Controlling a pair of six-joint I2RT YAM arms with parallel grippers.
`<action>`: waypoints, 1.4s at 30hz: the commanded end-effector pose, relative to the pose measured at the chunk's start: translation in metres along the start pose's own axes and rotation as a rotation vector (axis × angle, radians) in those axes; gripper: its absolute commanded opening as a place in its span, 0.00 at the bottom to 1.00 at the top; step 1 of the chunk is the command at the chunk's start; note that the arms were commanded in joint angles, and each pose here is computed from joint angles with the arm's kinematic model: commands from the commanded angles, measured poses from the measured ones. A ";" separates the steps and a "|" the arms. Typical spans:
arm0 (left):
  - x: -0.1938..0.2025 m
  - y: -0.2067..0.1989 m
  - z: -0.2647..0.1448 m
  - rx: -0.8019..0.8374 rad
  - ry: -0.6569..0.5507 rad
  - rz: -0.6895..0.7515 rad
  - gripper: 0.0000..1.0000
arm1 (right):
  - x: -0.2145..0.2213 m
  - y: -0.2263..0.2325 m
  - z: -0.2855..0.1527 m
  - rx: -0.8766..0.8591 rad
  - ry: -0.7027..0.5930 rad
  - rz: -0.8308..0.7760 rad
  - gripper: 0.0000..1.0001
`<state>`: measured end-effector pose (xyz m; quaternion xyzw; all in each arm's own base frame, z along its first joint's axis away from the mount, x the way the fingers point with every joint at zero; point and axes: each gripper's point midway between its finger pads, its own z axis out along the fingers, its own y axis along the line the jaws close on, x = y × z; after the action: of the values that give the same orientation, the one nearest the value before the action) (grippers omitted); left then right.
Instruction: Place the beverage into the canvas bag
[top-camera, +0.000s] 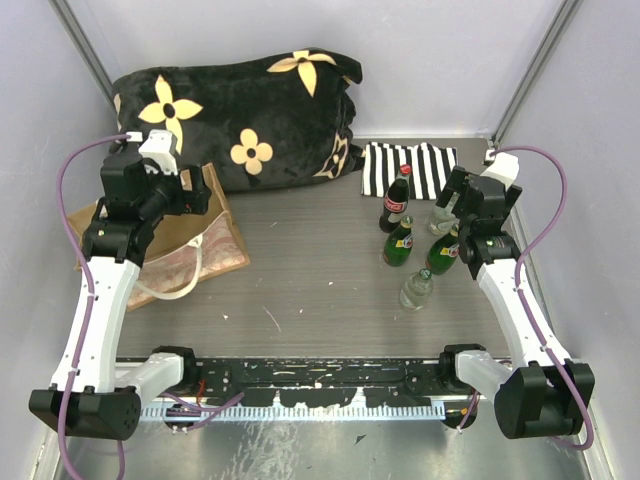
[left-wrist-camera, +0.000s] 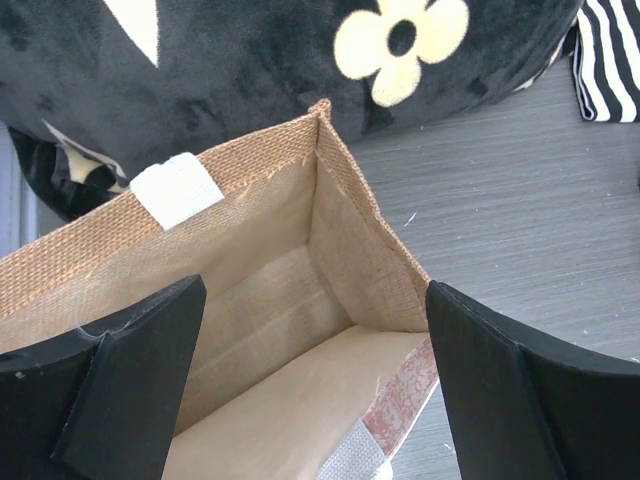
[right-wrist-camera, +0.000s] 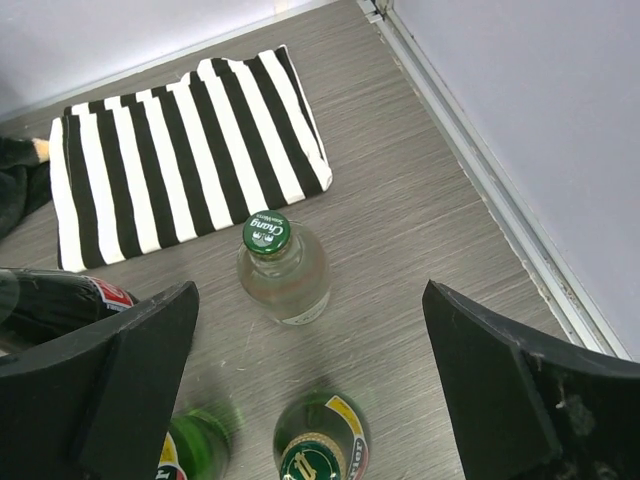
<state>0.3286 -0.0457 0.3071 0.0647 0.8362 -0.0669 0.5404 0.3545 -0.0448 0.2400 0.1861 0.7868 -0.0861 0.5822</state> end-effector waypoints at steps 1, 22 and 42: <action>-0.013 0.013 -0.011 -0.079 -0.009 -0.023 0.98 | -0.037 -0.006 -0.006 0.024 -0.115 0.014 1.00; -0.003 0.141 -0.063 -0.644 0.223 -0.200 0.98 | -0.022 0.027 -0.025 -0.219 0.048 -0.187 1.00; 0.082 0.194 -0.124 -0.958 0.410 -0.129 0.99 | -0.011 0.039 -0.015 -0.272 0.126 -0.243 1.00</action>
<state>0.2201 0.1593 0.2849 -0.2233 0.8696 0.2818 0.3383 0.3477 -0.0084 0.2282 0.0230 0.8620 -0.0433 0.5045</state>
